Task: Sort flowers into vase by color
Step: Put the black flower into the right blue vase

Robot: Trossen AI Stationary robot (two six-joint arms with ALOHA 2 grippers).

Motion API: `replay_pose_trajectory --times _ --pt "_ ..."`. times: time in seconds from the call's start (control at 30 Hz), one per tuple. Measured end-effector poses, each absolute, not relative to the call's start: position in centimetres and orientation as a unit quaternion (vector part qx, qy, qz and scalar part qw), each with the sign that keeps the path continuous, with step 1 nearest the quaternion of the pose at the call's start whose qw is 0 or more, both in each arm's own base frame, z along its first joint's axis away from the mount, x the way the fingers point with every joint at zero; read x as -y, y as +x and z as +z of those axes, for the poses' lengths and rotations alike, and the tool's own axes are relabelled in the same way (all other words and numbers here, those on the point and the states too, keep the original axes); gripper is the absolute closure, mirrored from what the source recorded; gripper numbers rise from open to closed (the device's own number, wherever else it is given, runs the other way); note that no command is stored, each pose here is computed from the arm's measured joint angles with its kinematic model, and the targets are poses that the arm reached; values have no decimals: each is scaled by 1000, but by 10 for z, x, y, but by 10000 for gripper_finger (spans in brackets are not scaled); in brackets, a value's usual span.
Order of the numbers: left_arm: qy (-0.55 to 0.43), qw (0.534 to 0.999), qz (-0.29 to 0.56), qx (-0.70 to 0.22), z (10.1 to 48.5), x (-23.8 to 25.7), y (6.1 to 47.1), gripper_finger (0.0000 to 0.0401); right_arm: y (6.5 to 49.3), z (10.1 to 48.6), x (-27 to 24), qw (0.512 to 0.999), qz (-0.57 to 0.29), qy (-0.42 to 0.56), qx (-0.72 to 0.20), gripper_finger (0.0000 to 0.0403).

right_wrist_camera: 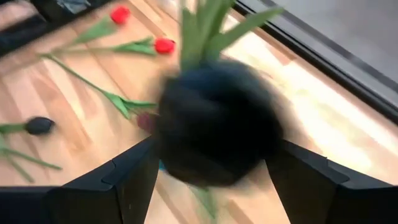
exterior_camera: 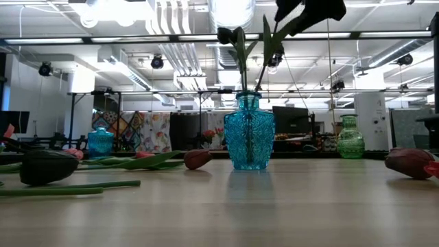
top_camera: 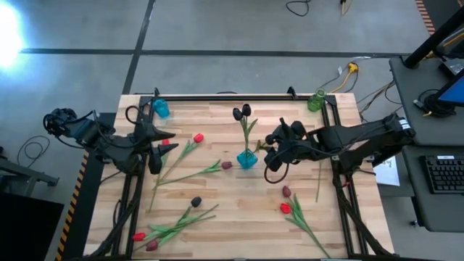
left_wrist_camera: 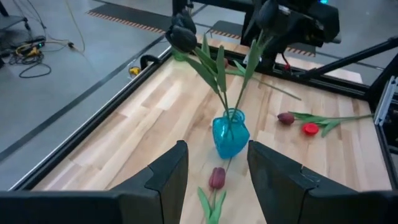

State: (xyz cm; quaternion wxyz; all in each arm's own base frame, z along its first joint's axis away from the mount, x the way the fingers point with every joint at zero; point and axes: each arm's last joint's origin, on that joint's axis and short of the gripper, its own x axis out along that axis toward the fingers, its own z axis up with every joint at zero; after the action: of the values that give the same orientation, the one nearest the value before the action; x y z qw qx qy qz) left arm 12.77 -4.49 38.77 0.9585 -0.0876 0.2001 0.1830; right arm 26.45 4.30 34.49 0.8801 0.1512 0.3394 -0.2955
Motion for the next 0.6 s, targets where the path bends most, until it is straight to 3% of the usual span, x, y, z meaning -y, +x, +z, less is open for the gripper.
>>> replay_pose_trajectory --times 0.2,0.6 --pt "-91 956 187 -207 386 44 126 249 256 358 -40 871 -306 135 -360 126" --pt "-101 955 183 -210 386 44 126 249 247 406 -35 890 -322 102 -305 126"
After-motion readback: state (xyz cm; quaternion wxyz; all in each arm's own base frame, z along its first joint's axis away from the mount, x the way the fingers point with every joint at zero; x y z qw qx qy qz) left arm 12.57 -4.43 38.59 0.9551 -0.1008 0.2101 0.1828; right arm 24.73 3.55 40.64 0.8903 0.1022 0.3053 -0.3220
